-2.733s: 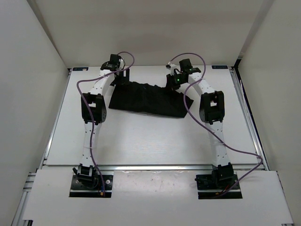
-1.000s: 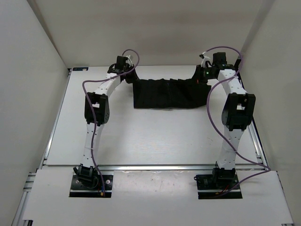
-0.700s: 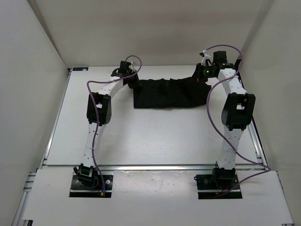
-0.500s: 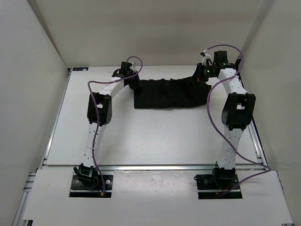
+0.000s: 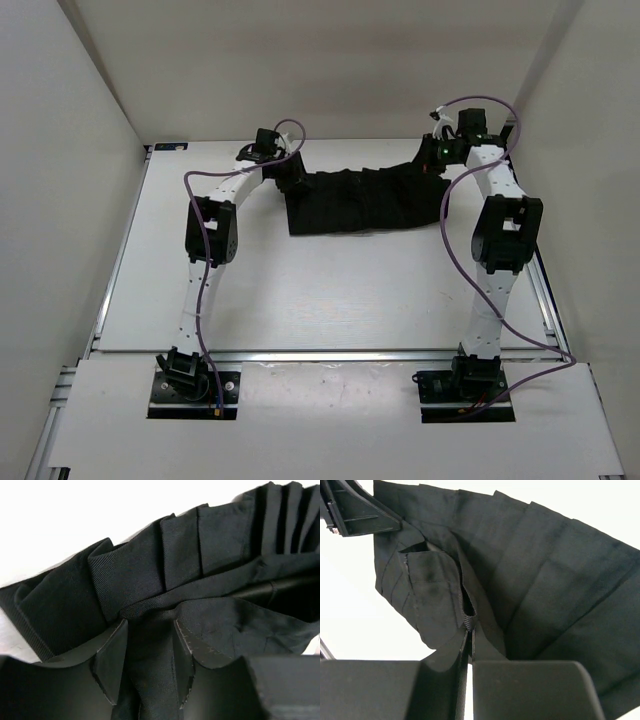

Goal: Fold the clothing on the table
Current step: Fold the skirt

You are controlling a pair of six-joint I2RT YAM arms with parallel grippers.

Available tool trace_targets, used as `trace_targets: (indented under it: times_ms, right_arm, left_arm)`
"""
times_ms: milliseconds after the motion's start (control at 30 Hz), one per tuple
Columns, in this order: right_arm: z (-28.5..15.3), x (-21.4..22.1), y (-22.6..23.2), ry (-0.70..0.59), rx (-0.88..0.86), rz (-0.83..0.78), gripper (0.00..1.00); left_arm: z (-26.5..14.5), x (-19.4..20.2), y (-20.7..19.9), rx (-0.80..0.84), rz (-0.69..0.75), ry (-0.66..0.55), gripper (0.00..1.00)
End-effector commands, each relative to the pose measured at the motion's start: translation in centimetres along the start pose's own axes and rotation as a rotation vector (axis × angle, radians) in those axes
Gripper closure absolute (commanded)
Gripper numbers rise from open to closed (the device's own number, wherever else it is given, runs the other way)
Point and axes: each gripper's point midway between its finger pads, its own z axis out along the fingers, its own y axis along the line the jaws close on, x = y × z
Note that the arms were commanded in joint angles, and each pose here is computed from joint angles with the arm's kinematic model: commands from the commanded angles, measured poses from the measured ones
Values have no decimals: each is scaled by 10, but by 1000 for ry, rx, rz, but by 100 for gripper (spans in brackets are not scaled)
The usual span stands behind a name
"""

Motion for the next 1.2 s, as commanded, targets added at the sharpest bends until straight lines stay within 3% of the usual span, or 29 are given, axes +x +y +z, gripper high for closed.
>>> trace_targets:
  times_ms: [0, 100, 367, 533, 733, 867, 1000, 1100, 1167]
  right_arm:
    - [-2, -21, 13, -46, -31, -59, 100]
    - [-2, -22, 12, -47, -27, -63, 100]
    - [-8, -12, 16, -31, -24, -75, 100]
    - [-20, 27, 29, 40, -42, -14, 100]
    - [-31, 116, 63, 238, -93, 36, 100]
    - [-47, 138, 71, 249, -105, 76, 100]
    - [-62, 156, 76, 273, -117, 74, 100]
    - [-69, 154, 76, 248, -113, 32, 100]
    - [-68, 148, 77, 231, -113, 14, 100]
  left_arm:
    - [-14, 6, -19, 71, 31, 34, 48]
    - [-14, 12, -27, 105, 21, 29, 48]
    - [-38, 25, 0, 3, -20, 13, 49]
    - [-52, 81, 8, -30, -30, 79, 52]
    - [-74, 153, -6, -11, -22, 142, 53]
    - [-94, 204, -6, -28, 19, 226, 54]
    - [-121, 221, -20, -7, 46, 224, 54]
    - [-139, 213, -32, 16, 72, 172, 49]
    - [-154, 192, -45, 41, 43, 92, 26]
